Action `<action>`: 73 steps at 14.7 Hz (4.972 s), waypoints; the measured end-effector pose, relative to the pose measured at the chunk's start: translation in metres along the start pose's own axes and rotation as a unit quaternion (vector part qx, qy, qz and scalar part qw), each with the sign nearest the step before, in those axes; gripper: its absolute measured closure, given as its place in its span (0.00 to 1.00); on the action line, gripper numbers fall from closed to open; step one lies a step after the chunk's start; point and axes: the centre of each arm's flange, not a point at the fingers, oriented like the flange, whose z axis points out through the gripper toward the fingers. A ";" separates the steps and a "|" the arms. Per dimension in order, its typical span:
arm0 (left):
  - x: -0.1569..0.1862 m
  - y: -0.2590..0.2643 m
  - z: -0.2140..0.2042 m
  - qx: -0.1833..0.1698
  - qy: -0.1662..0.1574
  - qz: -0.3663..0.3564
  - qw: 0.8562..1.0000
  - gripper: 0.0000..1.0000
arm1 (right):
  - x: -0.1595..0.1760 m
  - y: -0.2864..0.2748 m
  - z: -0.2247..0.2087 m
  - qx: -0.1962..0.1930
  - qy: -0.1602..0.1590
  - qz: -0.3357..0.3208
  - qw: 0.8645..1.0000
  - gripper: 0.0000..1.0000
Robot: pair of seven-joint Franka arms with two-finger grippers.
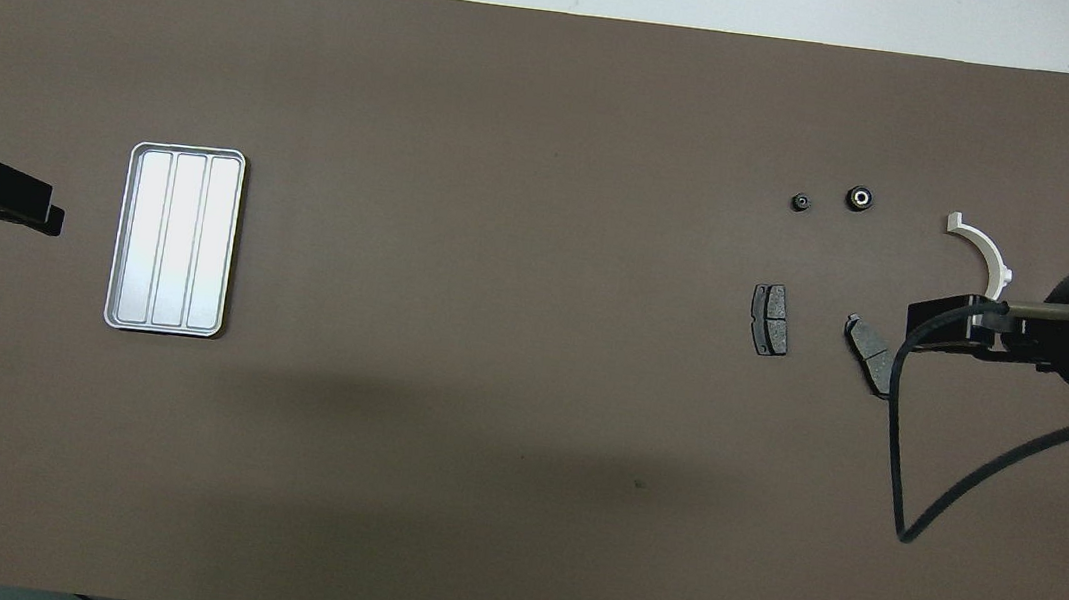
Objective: Pick bearing gear from pile to tray
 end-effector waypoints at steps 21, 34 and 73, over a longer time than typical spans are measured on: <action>0.000 0.000 0.000 0.000 0.000 0.000 1.000 0.00 | -0.004 0.002 -0.006 0.000 0.007 0.002 1.000 0.00; 0.000 0.000 0.000 0.000 0.000 0.000 1.000 0.00 | 0.124 0.033 0.212 0.023 0.016 0.048 0.998 0.00; 0.004 -0.006 -0.002 0.005 0.018 -0.045 0.999 0.00 | 0.196 -0.013 0.300 -0.025 -0.009 0.112 0.993 0.76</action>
